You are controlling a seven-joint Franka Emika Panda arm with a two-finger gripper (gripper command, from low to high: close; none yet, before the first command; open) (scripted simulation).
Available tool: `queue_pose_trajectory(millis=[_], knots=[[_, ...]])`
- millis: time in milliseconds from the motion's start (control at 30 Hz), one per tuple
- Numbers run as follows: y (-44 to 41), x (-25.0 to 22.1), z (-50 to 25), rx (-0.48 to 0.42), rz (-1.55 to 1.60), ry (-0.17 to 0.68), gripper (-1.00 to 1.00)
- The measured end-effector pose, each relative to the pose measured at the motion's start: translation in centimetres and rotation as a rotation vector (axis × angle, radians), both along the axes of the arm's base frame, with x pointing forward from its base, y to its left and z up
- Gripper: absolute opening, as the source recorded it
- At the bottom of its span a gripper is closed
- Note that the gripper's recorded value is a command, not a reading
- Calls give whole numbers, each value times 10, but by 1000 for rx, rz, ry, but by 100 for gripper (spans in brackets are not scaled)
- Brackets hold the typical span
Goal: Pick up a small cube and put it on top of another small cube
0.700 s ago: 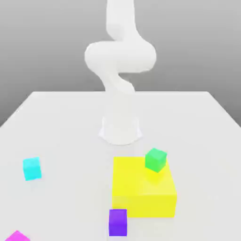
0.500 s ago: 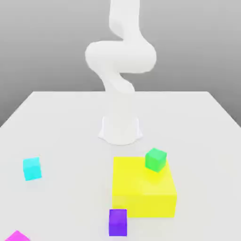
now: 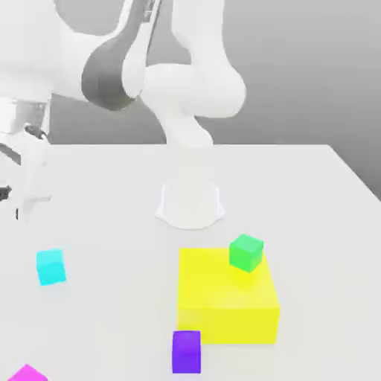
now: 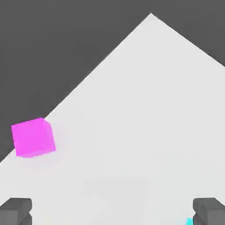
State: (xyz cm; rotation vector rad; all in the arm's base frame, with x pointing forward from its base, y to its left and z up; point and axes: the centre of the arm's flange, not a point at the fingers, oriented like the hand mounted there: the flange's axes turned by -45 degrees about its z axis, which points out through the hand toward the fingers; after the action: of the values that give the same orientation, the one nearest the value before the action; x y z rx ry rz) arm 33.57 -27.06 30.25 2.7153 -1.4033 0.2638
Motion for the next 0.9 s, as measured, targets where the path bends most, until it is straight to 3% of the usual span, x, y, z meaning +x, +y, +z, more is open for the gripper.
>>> queue_pose_trajectory(millis=[200,433,467,700,900], knots=[[-29,-84,-90,134,-264,81,0],[-23,-90,-161,160,-284,96,0],[-23,-91,-169,160,-284,97,-100],[-23,-91,-169,160,-285,97,-100],[-23,-90,-118,161,-284,95,-100]])
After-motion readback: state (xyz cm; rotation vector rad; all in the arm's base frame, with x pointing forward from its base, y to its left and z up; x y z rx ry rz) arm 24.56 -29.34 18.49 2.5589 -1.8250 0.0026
